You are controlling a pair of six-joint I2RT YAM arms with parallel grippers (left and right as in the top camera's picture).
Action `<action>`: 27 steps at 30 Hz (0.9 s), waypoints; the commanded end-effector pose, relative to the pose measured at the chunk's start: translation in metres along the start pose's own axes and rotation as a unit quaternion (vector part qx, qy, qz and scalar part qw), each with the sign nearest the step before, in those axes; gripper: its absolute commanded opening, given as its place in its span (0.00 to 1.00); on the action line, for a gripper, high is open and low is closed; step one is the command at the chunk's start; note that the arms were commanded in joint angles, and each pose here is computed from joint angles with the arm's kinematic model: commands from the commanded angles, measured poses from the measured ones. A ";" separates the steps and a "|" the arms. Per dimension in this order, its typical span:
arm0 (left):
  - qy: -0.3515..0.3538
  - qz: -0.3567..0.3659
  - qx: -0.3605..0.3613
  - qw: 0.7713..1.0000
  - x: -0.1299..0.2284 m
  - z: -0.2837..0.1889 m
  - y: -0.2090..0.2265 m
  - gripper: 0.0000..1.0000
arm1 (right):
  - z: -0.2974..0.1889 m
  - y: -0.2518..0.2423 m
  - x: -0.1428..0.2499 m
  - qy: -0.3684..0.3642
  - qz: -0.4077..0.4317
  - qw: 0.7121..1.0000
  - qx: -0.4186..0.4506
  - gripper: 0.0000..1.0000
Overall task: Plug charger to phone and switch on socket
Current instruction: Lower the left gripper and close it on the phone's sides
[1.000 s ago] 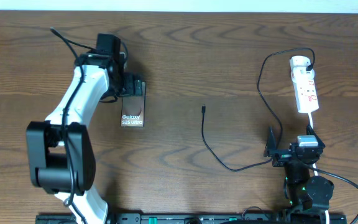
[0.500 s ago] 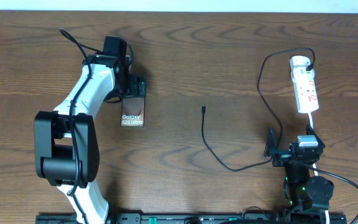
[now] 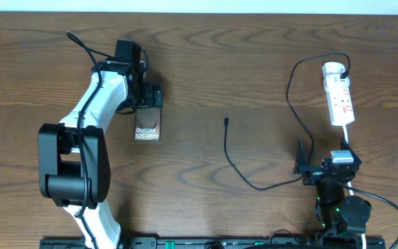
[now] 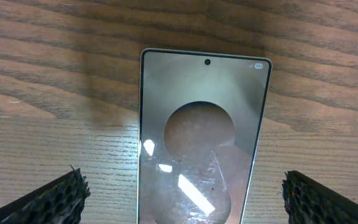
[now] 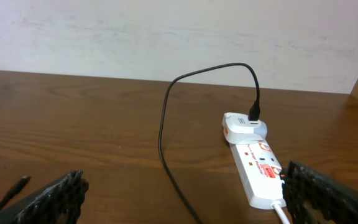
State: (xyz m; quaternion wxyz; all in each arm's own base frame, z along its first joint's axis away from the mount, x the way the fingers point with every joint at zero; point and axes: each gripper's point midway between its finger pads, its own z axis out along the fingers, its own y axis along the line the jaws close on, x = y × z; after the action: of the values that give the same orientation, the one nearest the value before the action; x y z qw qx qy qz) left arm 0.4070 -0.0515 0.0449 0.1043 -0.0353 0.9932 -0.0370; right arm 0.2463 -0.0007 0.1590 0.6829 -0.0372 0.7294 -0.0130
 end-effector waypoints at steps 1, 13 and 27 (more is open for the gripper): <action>-0.006 -0.006 -0.005 1.000 -0.006 -0.003 0.001 0.98 | 0.000 0.000 0.000 0.000 -0.005 1.000 0.001 0.99; 0.007 -0.006 -0.008 1.000 0.001 -0.003 0.002 0.98 | 0.000 0.000 0.000 0.000 -0.005 1.000 0.001 0.99; 0.008 -0.004 -0.009 1.000 0.001 -0.003 0.002 0.98 | 0.000 0.000 0.000 0.000 -0.005 1.000 0.001 0.99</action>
State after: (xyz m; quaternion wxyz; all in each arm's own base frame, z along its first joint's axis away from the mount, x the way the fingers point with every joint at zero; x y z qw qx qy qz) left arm 0.4003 -0.0508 0.0435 0.0906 -0.0357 0.9946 -0.0350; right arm 0.2463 -0.0007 0.1590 0.6829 -0.0372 0.7294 -0.0130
